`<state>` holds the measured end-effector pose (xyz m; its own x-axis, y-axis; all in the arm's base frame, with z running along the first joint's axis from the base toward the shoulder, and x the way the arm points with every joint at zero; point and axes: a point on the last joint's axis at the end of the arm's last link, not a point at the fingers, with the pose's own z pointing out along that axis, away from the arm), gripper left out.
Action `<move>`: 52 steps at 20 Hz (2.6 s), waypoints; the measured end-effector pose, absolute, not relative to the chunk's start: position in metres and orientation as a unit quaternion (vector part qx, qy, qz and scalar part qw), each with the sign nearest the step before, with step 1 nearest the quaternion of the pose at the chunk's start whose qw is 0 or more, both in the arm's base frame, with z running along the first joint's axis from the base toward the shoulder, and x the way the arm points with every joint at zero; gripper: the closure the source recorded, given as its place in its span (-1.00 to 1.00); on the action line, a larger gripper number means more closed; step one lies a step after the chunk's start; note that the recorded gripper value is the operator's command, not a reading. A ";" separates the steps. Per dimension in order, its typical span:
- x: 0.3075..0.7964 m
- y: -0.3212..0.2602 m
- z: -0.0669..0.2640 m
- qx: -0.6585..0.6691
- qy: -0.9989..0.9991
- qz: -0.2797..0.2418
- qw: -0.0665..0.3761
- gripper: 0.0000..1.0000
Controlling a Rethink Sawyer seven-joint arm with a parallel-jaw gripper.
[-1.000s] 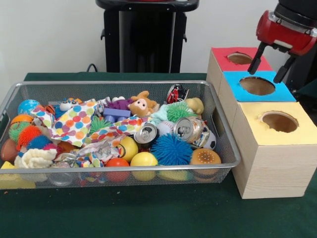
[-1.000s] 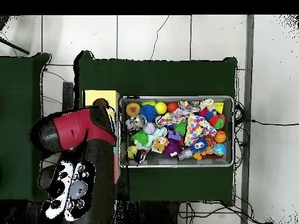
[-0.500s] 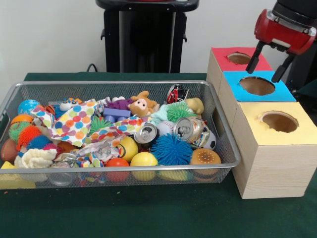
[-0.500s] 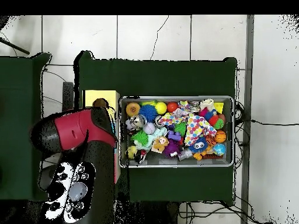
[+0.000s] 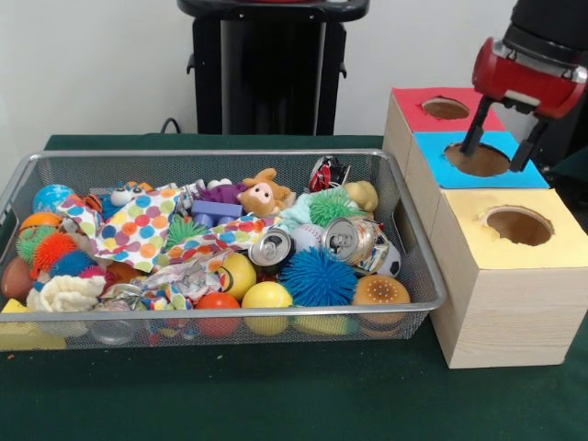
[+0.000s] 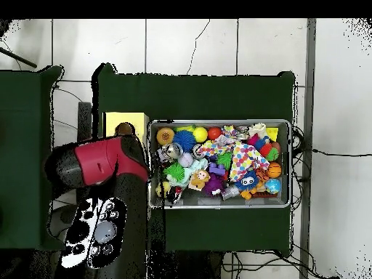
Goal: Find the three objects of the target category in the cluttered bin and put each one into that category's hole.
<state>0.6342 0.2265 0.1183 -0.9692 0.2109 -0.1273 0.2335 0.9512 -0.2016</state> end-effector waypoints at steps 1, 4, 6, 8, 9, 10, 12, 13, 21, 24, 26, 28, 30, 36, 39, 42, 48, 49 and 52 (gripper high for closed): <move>0.636 0.224 0.116 0.116 0.986 -0.104 0.056 -1.00; 0.642 0.211 0.110 0.131 0.986 -0.089 0.061 -1.00; 0.647 0.196 0.105 0.146 0.984 -0.078 0.061 -1.00; 0.649 0.182 0.101 0.159 0.983 -0.072 0.058 -1.00; 0.649 0.174 0.099 0.165 0.982 -0.069 0.055 -1.00; 0.649 0.171 0.098 0.168 0.982 -0.068 0.052 -1.00; 0.647 0.159 0.096 0.178 0.981 -0.066 0.046 -1.00; 0.647 0.156 0.096 0.181 0.980 -0.065 0.044 -1.00; 0.641 0.156 0.099 0.185 0.981 -0.054 0.036 -1.00; 0.637 0.156 0.099 0.189 0.981 -0.042 0.029 -1.00; 0.637 0.155 0.098 0.191 0.980 -0.036 0.028 -1.00; 0.637 0.152 0.096 0.195 0.980 -0.028 0.029 -1.00; 0.636 0.147 0.093 0.201 0.979 -0.017 0.033 -1.00; 0.638 0.116 0.082 0.235 0.971 0.025 0.042 -1.00; 0.640 0.099 0.080 0.252 0.966 0.037 0.035 -1.00; 0.644 0.083 0.079 0.267 0.962 0.048 0.032 -1.00; 0.647 0.067 0.078 0.284 0.956 0.069 0.024 -1.00; 0.646 0.067 0.077 0.285 0.955 0.073 0.021 -1.00; 0.643 0.067 0.075 0.287 0.954 0.082 0.014 -1.00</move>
<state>0.6429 0.0669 0.0751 -0.8348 0.5502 0.0204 0.5457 0.8217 0.1645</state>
